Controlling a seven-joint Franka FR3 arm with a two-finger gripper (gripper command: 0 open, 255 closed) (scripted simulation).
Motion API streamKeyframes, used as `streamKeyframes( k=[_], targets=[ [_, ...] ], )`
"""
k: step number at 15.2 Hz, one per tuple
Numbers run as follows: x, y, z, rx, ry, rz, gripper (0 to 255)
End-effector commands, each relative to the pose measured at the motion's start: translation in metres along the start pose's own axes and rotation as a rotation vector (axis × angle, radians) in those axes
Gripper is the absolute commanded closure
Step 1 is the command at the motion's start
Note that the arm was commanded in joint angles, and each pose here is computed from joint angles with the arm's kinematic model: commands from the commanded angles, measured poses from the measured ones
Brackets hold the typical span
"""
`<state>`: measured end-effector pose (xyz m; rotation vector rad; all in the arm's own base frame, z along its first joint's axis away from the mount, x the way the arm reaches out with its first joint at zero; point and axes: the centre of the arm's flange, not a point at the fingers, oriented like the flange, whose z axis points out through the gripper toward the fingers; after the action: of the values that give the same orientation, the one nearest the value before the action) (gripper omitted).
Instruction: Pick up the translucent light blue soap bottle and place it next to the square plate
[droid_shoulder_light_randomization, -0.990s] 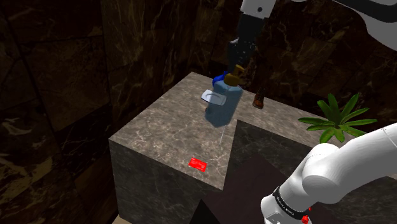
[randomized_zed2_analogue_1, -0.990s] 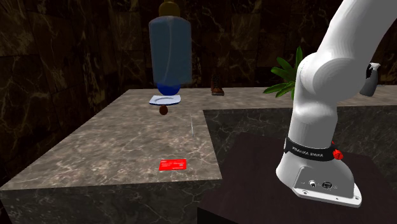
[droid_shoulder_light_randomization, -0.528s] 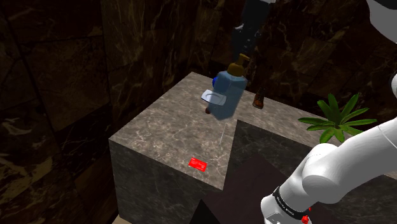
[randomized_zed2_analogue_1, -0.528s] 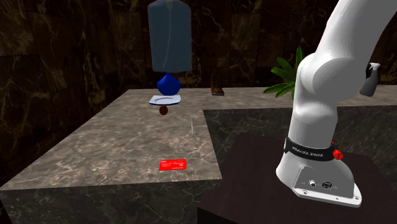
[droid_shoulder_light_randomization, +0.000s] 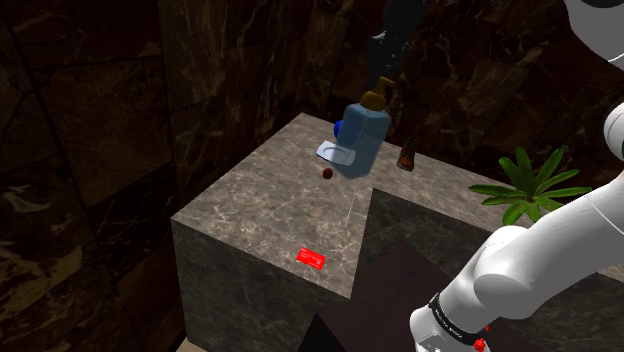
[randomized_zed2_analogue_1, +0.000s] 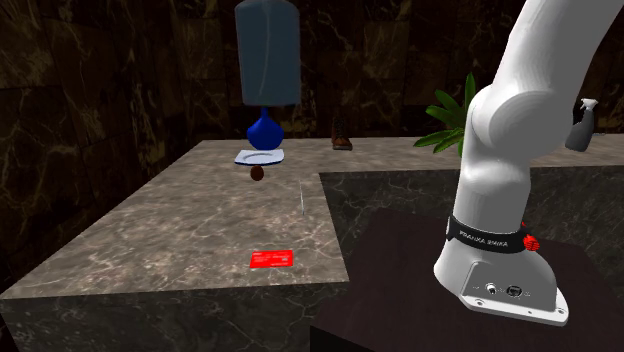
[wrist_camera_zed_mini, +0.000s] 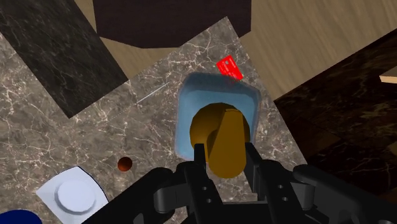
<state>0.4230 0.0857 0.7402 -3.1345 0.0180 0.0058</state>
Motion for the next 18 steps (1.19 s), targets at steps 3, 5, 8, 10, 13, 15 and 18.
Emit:
streamKeyframes(
  k=[3, 5, 8, 10, 13, 15, 18],
  targets=[
    [0.019, 0.045, 0.021, 0.0, 0.001, -0.001, 255],
    [0.03, 0.067, 0.031, 0.0, 0.001, -0.001, 255],
    [0.046, 0.099, 0.047, 0.0, 0.001, -0.001, 255],
    [0.057, 0.121, 0.057, 0.0, 0.001, -0.001, 255],
    [0.073, 0.153, 0.073, 0.0, 0.001, -0.001, 255],
    [0.084, 0.175, 0.083, 0.0, 0.001, -0.001, 255],
    [0.101, 0.208, 0.098, 0.0, 0.001, -0.001, 255]
  ],
)
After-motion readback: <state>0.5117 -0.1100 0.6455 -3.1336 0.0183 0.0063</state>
